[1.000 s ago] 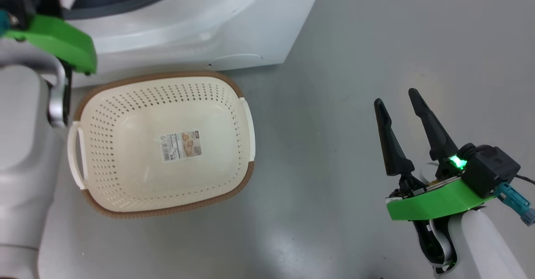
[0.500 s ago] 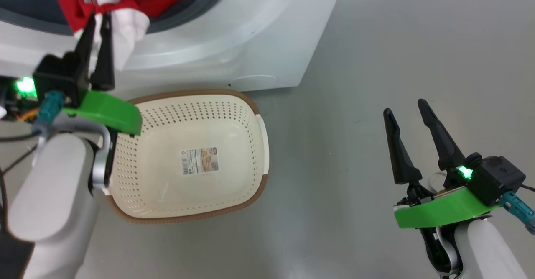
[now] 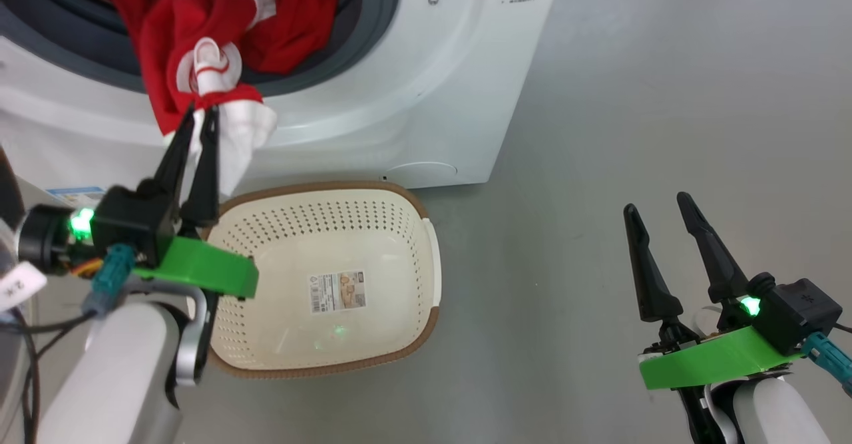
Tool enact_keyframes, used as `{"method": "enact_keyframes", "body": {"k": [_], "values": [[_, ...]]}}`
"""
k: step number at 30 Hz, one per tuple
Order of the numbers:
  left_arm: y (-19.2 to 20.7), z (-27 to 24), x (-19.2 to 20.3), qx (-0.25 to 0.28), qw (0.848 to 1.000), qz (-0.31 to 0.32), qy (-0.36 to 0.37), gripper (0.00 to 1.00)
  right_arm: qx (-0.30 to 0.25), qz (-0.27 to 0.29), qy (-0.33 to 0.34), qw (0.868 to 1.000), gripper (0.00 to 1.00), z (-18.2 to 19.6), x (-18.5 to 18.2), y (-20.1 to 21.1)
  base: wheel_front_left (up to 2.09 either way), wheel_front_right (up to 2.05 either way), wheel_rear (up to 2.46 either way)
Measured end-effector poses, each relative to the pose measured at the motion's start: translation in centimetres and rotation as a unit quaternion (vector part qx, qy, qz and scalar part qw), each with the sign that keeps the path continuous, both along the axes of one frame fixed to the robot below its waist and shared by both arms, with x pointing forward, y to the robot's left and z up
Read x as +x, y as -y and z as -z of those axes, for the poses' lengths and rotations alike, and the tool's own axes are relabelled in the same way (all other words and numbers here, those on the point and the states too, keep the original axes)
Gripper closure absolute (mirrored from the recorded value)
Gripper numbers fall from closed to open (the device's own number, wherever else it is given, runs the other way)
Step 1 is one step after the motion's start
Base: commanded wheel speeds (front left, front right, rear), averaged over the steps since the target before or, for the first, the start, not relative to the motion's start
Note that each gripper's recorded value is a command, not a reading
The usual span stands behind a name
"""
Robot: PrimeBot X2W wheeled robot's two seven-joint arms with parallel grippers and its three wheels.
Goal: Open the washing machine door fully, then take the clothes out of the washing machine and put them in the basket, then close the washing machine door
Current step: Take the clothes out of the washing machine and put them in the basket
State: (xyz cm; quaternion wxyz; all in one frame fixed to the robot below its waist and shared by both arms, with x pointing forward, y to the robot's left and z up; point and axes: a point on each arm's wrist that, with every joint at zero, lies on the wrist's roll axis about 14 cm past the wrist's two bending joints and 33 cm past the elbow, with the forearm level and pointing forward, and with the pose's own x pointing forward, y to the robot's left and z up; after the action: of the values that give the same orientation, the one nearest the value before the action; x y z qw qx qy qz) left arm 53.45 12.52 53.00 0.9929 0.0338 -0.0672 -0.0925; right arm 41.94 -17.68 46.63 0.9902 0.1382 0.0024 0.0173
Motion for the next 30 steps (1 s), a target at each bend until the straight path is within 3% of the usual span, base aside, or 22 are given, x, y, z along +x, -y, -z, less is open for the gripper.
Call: {"method": "enact_keyframes", "body": {"k": [23,30], "values": [[2.8,-7.3,-6.3,-0.044,0.997,0.034,0.058,1.0,0.004,-0.011,0.025,1.0,0.0,-1.9,-0.4,-0.8,0.0,0.0,0.0],[3.9,-4.3,-6.9,-0.052,0.997,0.049,-0.001,1.0,0.001,-0.013,0.019,1.0,0.0,-1.3,-0.2,-0.9,0.0,0.0,0.0]]}}
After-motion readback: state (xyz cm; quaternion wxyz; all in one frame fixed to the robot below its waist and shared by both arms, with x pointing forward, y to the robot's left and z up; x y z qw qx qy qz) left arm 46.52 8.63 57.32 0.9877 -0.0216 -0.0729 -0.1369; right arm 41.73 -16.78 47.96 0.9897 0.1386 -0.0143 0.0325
